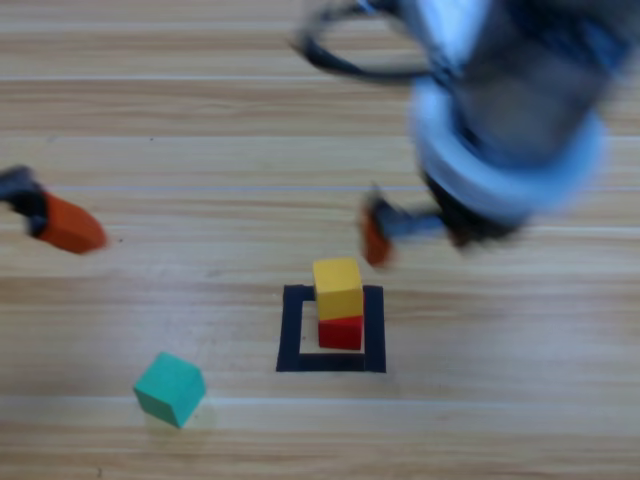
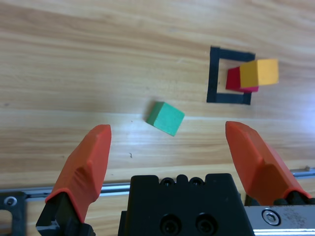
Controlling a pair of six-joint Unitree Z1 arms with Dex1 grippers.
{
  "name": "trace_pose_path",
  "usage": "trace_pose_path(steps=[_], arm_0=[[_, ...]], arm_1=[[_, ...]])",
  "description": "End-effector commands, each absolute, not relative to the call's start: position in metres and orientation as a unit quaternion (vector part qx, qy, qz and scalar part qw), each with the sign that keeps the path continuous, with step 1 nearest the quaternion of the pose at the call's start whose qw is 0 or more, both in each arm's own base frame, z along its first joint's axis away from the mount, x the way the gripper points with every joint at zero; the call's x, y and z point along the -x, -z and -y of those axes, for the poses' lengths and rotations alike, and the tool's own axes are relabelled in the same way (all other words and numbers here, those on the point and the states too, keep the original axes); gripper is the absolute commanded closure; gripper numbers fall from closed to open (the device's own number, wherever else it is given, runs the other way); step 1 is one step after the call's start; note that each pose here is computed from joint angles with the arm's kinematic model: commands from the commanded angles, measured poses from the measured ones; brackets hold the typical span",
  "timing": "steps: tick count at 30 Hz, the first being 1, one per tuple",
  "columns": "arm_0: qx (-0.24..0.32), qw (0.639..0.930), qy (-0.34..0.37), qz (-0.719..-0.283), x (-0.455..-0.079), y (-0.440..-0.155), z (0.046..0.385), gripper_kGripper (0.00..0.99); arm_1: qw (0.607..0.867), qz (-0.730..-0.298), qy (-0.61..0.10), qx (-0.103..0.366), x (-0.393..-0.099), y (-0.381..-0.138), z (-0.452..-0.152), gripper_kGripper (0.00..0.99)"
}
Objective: Stack the blocks in the rectangular block: red at the bottom, yellow in the middle, green on top
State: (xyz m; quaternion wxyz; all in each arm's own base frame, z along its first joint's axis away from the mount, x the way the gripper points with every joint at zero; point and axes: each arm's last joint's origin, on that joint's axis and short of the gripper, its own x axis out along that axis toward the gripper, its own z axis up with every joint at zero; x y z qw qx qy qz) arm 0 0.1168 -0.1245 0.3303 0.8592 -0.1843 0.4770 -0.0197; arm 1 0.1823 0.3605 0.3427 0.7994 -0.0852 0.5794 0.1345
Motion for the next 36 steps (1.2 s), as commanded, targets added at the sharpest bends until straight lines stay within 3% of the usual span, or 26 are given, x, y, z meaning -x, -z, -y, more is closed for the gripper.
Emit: trace_pose_path(steps=[1,3,7,14,17,22,30,36], arm_0=[[0.134,0.808,-0.036,-0.572,-0.167,-0.286,0.187,0.016],[0.122,0.788,-0.062,-0.600,-0.185,-0.271,0.210,0.019],[0.134,0.766,-0.089,-0.622,-0.201,-0.250,0.229,0.027],[0.203,0.753,-0.130,-0.613,-0.212,-0.250,0.225,0.027],[0.221,0.749,-0.142,-0.608,-0.218,-0.251,0.223,0.028],[0.260,0.736,-0.196,-0.593,-0.215,-0.249,0.218,0.037],[0.316,0.695,-0.307,-0.568,-0.214,-0.229,0.218,0.047],[0.326,0.674,-0.351,-0.562,-0.209,-0.224,0.219,0.054]], arm_1=[[0.832,-0.472,-0.276,-0.091,-0.131,-0.348,-0.190,0.000],[0.830,-0.450,-0.312,-0.103,-0.123,-0.338,-0.166,0.000],[0.834,-0.439,-0.324,-0.078,-0.120,-0.333,-0.160,0.000],[0.829,-0.430,-0.353,-0.062,-0.124,-0.324,-0.168,0.000],[0.800,-0.441,-0.404,-0.043,-0.126,-0.319,-0.179,0.000],[0.786,-0.436,-0.437,-0.034,-0.124,-0.319,-0.183,0.000],[0.790,-0.423,-0.444,-0.017,-0.122,-0.318,-0.186,0.001],[0.790,-0.421,-0.445,-0.007,-0.122,-0.315,-0.186,0.001]])
